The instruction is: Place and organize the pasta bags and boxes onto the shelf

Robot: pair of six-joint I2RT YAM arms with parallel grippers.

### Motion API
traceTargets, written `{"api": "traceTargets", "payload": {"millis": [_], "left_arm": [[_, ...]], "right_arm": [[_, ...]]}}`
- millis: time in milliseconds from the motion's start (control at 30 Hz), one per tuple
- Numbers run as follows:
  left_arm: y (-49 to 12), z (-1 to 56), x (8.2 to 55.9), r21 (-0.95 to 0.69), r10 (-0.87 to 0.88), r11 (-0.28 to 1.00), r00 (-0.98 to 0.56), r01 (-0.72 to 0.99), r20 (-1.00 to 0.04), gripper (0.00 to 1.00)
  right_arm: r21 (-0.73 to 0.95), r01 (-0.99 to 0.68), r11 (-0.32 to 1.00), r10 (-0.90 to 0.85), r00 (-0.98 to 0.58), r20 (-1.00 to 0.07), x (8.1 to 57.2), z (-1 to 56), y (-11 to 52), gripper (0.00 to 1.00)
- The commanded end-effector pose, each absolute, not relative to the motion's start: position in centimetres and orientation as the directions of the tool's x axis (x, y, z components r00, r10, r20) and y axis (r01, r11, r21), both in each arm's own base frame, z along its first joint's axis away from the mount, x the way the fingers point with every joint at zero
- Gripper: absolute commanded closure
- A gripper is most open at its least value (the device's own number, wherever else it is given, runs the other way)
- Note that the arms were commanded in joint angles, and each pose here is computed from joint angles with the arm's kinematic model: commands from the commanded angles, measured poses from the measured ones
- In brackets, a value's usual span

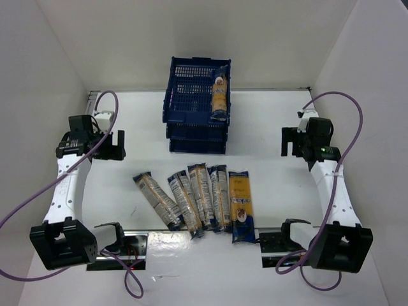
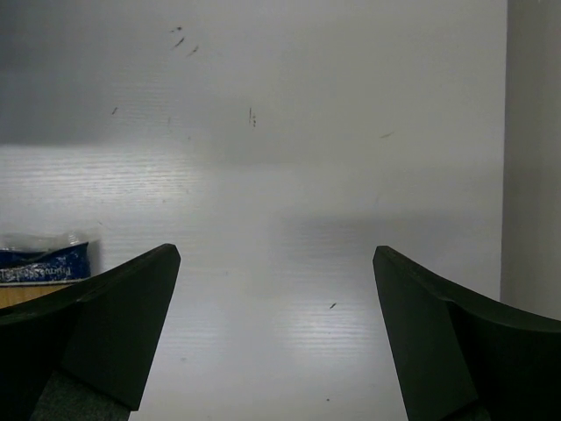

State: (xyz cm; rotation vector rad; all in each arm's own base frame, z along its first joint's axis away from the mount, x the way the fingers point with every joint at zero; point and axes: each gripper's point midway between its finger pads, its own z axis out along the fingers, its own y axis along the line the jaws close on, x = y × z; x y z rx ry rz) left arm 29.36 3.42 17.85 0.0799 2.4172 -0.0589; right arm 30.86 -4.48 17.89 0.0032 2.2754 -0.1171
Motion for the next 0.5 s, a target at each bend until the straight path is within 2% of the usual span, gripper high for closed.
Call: {"api": "traceTargets", "payload": {"millis": [0,100,467], "left_arm": [[3.2,18.9,30.4,-0.028,0.031,0.997,-0.692,0.073,-0.721,0.01],[3.2,18.7,30.4,-0.028,0.030,0.997,-0.692,0.073,-0.721,0.01],[3.4,18.2,30.0,-0.023,0.020,0.998,-0.701,0.052,-0.713,0.01]], "right_arm": [[-0.065,0.077,0.995,-0.002,-0.630,-0.776,31.4,18.1,-5.3,0.00],[-0.054,0.095,0.994,0.022,-0.660,-0.751,31.5,16.9,-5.8,0.00],[-0.063,0.144,0.988,0.045,-0.639,-0.768,31.3,17.5,-7.3,0.00]]}}
